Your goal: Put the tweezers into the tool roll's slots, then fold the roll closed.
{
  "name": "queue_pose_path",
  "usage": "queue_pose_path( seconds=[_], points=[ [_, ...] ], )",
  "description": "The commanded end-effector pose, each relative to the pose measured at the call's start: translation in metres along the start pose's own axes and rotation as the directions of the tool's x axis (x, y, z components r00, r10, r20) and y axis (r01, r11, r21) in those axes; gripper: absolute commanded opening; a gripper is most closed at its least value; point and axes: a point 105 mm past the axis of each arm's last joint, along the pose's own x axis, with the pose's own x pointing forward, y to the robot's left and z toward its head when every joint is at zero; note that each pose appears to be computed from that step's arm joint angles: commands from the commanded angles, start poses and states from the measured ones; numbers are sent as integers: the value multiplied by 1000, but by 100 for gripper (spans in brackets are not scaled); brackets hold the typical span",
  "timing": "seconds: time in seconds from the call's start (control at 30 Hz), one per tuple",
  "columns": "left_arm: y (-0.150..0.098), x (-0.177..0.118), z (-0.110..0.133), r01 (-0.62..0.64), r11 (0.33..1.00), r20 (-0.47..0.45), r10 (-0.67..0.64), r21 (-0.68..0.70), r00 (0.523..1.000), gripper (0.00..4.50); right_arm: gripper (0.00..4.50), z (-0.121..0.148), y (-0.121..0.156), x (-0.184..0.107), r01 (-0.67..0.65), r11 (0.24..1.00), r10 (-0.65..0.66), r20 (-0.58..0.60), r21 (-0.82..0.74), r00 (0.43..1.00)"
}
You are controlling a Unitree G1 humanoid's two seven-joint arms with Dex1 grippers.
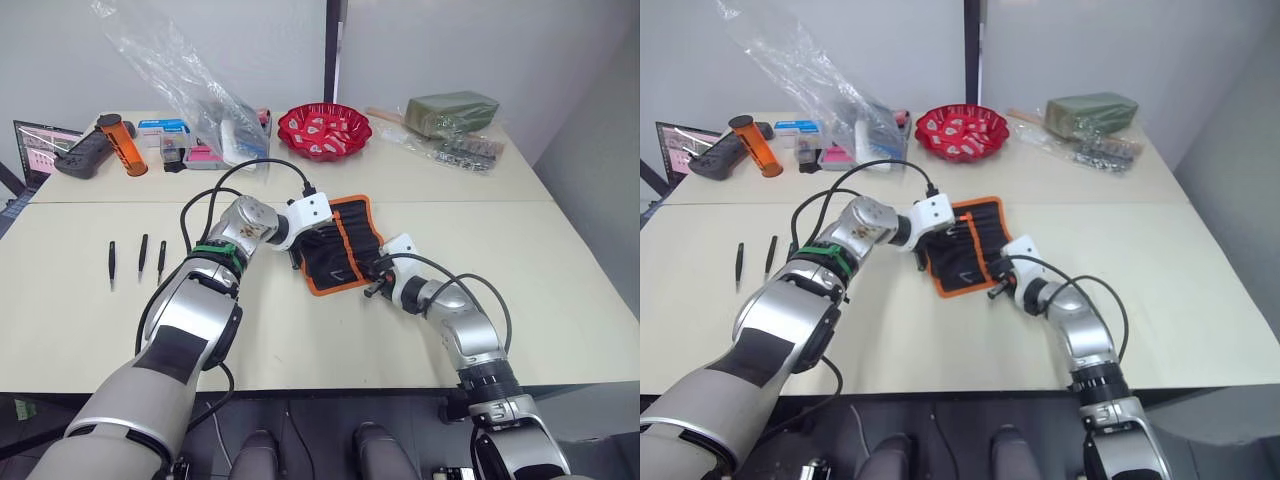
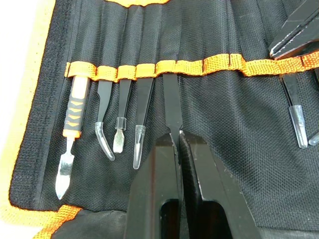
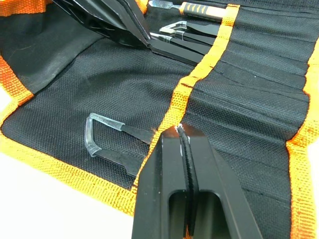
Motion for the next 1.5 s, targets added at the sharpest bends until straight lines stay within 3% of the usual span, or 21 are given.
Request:
queue_pose_path(
  seconds=[0.03, 0.77, 1.13, 1.37, 1.5],
  points=[
    [1, 5, 24, -15, 998, 54, 12, 55, 998, 0, 2, -24, 20, 3, -68, 997, 70, -92, 31, 993],
    [12, 8, 52, -109, 972, 45, 102, 209, 994, 0, 2, -36, 28, -9, -73, 997, 78, -136, 40, 988],
    [4, 13, 56, -70, 935, 22, 67, 348, 998, 0, 2, -37, 32, -11, -84, 996, 89, -150, 39, 985],
    [12, 7, 55, -86, 974, 39, 79, 209, 996, 0, 2, -37, 32, -15, -73, 997, 77, -153, 33, 985],
    [17, -1, 46, -80, 989, 45, 75, 125, 996, 0, 2, -24, 25, -20, -51, 999, 52, -113, 10, 992]
  ],
)
